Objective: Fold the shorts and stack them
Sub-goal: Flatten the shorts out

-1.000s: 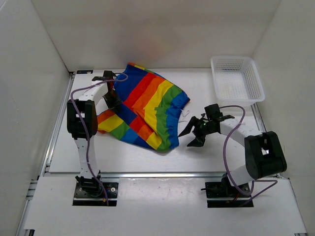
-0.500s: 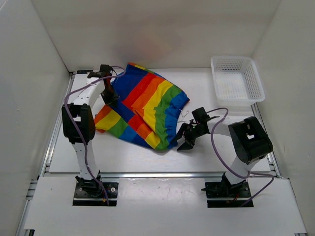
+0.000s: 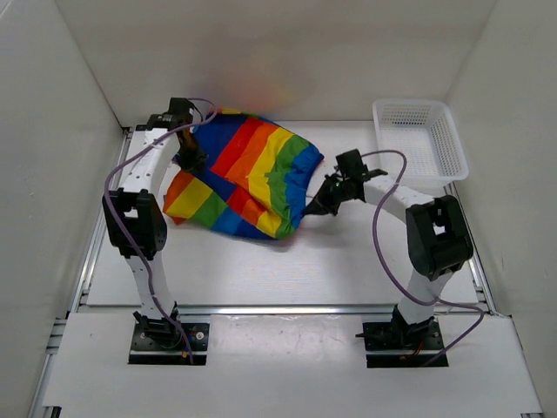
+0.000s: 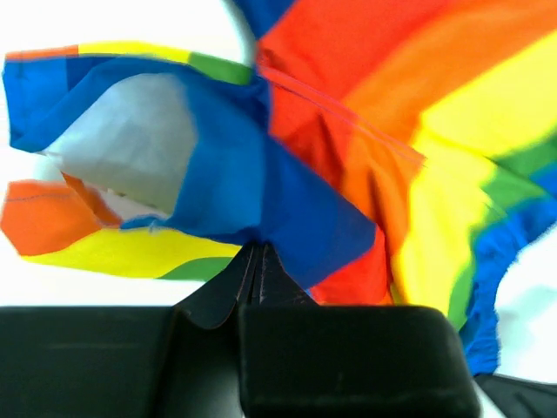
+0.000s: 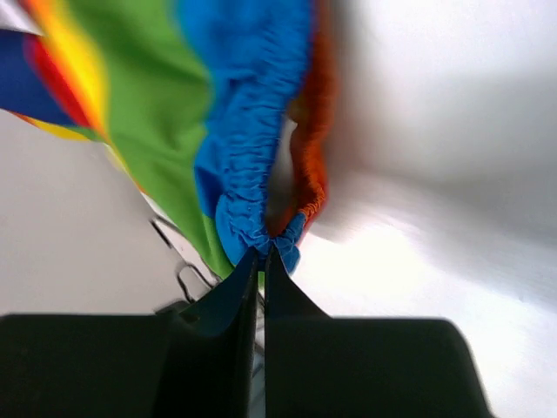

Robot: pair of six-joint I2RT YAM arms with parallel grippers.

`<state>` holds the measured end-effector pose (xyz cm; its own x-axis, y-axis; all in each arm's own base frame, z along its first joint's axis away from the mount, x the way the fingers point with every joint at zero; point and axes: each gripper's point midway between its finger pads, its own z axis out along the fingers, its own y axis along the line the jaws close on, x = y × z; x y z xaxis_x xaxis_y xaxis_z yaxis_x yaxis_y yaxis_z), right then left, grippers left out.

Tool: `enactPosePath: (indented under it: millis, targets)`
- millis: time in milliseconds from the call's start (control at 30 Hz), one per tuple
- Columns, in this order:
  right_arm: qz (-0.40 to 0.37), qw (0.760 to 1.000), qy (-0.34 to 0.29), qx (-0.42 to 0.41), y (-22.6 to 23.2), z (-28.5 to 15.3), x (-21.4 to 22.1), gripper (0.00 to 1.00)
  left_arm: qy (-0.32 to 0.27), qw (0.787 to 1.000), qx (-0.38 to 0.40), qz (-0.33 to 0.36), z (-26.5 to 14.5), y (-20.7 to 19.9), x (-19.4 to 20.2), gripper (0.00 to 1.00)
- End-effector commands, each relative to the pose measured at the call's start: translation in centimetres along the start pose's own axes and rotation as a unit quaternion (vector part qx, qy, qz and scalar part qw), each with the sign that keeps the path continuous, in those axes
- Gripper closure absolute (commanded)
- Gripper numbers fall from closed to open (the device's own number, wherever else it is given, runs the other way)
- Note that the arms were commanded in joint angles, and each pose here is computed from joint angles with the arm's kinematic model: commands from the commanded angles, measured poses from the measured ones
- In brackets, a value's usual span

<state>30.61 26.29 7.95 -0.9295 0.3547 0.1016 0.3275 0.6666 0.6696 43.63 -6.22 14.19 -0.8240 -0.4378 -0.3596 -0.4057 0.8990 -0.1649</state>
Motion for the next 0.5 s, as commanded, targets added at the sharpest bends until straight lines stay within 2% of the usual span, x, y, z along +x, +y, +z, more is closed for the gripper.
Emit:
enactPosePath:
  millis: [0, 33, 100, 133, 167, 233, 333, 367, 400, 433, 467]
  targets:
    - [-0.042, 0.997, -0.065, -0.018, 4.0, -2.9, -4.7, 1.00, -0.074, 0.996, 0.042, -0.006, -5.4, -1.7, -4.1, 0.90]
    - [-0.064, 0.993, -0.091, -0.039, 6.9, -4.9, -6.9, 1.00, -0.104, 0.993, 0.062, -0.013, -7.6, -2.4, -6.3, 0.90]
    - [-0.077, 0.986, -0.136, -0.051, 9.2, -7.7, -10.0, 1.00, -0.119, 0.989, 0.089, -0.015, -9.2, -3.6, -8.1, 0.90]
    - [-0.090, 0.982, -0.152, -0.064, 10.7, -9.2, -10.8, 1.00, -0.132, 0.986, 0.100, -0.020, -10.6, -3.6, -9.1, 0.90]
    - [-0.115, 0.974, -0.182, -0.076, 13.0, -11.7, -11.8, 1.00, -0.164, 0.979, 0.122, -0.024, -13.8, -4.0, -10.6, 0.90]
    - [-0.140, 0.962, -0.219, -0.081, 14.6, -14.7, -12.4, 1.00, -0.181, 0.971, 0.156, -0.024, -16.5, -4.9, -10.9, 0.90]
    - [-0.172, 0.949, -0.260, -0.058, 14.2, -17.2, -11.8, 1.00, -0.196, 0.964, 0.178, -0.026, -19.4, -4.5, -9.6, 0.90]
    - [-0.179, 0.944, -0.270, -0.056, 13.9, -18.2, -11.0, 1.00, -0.153, 0.976, 0.153, -0.027, -16.6, -3.3, -7.3, 0.90]
    - [-0.180, 0.944, -0.272, -0.045, 12.9, -18.2, -10.6, 1.00, -0.150, 0.976, 0.156, -0.021, -16.2, -3.5, -6.1, 0.90]
    - [-0.180, 0.952, -0.249, -0.012, 10.0, -16.0, -9.5, 1.00, -0.167, 0.973, 0.161, -0.018, -18.2, -2.6, -4.4, 0.90]
    - [-0.180, 0.951, -0.250, 0.014, 8.2, -15.4, -9.1, 1.00, -0.157, 0.976, 0.152, -0.022, -17.3, -1.8, -2.5, 0.90]
